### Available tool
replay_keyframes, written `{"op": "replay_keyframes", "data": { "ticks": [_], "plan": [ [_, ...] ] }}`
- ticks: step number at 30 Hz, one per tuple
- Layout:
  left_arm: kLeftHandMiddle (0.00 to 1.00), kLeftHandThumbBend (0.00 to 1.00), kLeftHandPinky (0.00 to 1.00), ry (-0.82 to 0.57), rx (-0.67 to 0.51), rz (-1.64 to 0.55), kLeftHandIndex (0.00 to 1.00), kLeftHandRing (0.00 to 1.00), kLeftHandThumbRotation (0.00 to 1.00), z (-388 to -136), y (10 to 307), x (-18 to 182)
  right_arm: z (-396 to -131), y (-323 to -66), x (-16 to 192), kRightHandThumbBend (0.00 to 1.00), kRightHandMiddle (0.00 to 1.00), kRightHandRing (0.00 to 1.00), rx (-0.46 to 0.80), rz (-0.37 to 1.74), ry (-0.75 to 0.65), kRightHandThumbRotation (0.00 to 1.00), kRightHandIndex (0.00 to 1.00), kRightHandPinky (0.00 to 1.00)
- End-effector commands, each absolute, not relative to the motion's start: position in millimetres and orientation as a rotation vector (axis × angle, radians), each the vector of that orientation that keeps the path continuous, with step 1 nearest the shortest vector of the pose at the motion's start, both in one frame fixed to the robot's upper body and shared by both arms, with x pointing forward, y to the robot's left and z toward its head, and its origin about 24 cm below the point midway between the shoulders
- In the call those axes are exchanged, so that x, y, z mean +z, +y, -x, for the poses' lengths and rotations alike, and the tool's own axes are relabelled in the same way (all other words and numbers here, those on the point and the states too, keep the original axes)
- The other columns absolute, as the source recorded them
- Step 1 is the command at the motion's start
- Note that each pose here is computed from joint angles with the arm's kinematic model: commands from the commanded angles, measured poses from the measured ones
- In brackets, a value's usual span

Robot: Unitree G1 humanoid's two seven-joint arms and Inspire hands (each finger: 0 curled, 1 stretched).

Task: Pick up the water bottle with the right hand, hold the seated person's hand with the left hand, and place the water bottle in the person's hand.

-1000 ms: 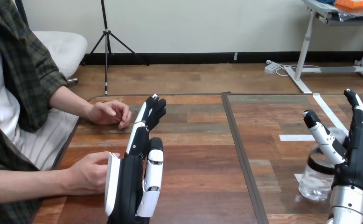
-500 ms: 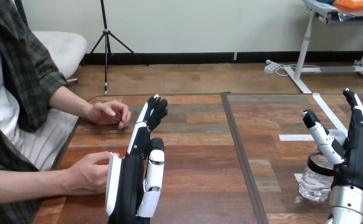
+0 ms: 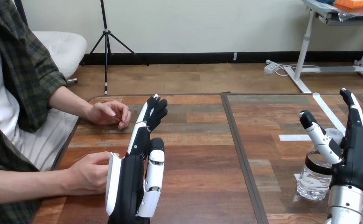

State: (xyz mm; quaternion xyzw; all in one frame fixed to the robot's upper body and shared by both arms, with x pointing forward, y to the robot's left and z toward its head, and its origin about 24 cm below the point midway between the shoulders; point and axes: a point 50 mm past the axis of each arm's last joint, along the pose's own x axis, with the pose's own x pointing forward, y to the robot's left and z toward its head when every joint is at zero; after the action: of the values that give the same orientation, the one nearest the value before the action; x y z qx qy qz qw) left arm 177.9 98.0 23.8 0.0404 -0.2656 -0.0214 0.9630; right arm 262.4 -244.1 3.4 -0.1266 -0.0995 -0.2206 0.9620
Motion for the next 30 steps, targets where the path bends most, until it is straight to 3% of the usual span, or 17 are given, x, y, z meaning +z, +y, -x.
{"op": "replay_keyframes", "data": {
  "ticks": [1,19,30],
  "plan": [
    [0.90,0.04,0.89,-0.603,-0.036,-0.067,0.93,0.88,1.00,-183.7,95.3,34.9,-274.2,-245.0,19.7,1.00,0.93,0.91,-0.413,0.297,-0.257,0.55,0.88,0.00],
    [0.90,0.03,0.90,-0.605,-0.030,-0.076,0.94,0.89,1.00,-183.4,96.9,34.5,-273.8,-239.9,16.1,1.00,0.96,0.96,-0.387,0.346,-0.225,0.55,0.89,0.00],
    [0.90,0.00,0.90,-0.605,-0.029,-0.072,0.94,0.89,1.00,-183.5,96.7,34.6,-272.4,-238.7,15.1,1.00,0.95,0.95,-0.372,0.339,-0.221,0.54,0.88,0.00]
  ]
}}
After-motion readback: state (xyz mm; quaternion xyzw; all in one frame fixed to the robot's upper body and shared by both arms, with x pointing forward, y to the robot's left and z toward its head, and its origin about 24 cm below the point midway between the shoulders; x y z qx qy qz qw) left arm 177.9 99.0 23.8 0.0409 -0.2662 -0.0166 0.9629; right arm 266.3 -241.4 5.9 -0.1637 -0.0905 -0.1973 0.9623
